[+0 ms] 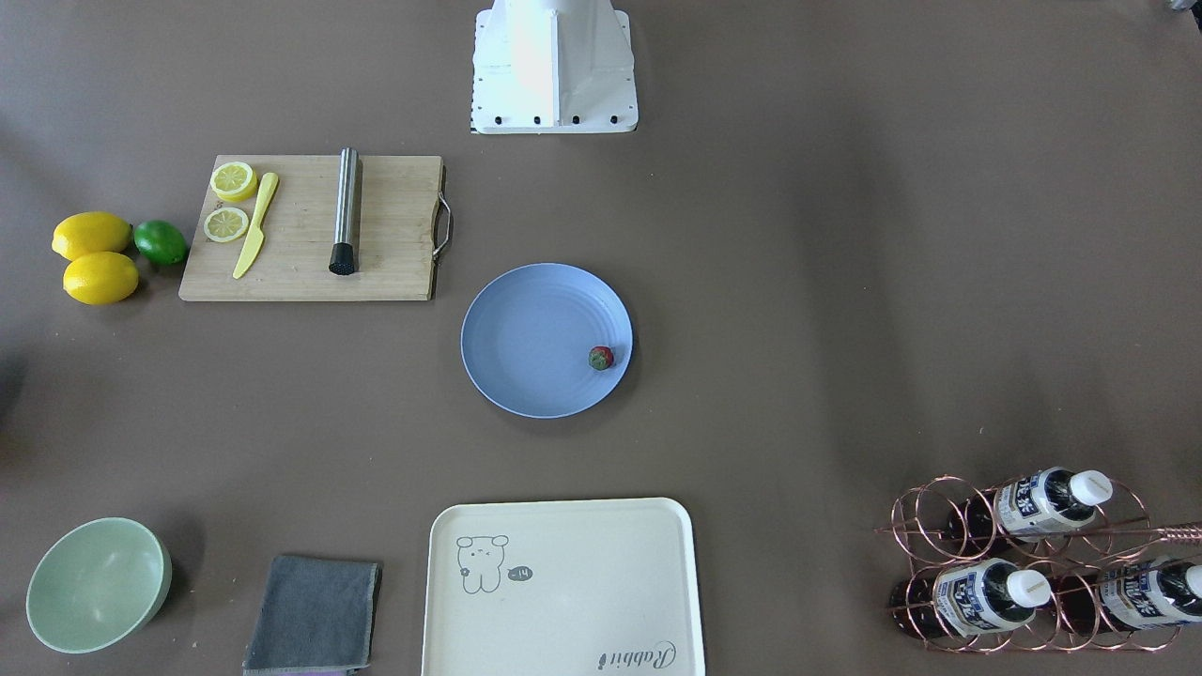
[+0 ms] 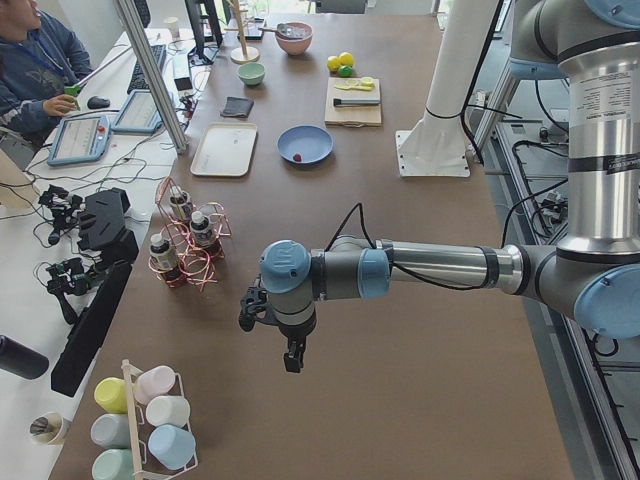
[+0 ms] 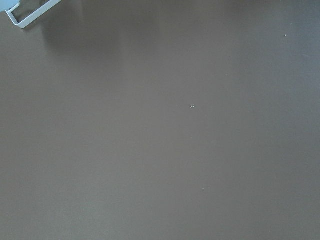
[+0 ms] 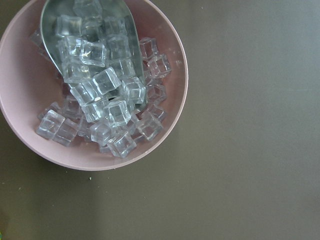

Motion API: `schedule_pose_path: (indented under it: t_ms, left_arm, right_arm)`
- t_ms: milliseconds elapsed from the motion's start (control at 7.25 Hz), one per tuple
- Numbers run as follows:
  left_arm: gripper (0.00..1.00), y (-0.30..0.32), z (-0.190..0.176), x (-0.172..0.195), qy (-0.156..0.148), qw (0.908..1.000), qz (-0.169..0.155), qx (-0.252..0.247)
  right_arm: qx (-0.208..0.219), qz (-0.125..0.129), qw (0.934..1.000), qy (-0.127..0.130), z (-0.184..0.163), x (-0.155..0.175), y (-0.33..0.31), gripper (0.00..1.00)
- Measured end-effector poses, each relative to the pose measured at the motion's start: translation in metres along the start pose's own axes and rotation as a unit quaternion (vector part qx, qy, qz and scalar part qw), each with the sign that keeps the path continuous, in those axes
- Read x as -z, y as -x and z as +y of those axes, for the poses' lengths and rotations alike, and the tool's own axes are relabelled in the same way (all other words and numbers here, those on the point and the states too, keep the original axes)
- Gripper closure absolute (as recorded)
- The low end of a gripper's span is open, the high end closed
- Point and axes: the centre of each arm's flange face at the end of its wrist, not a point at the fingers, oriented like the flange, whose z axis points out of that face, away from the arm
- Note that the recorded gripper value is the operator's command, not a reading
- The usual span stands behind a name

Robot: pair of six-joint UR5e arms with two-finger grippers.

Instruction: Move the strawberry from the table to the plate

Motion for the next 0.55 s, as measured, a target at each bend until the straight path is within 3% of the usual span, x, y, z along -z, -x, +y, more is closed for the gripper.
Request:
schedule_pose_path:
  t_ms: [552]
  left_arm:
    - [0.01, 0.0007, 0.0009, -0.0010, 0.001, 1.0000, 0.000, 0.001]
  right_arm:
    - [0.000, 0.000, 1.0000, 0.000, 0.0000, -0.0004, -0.0003, 0.00]
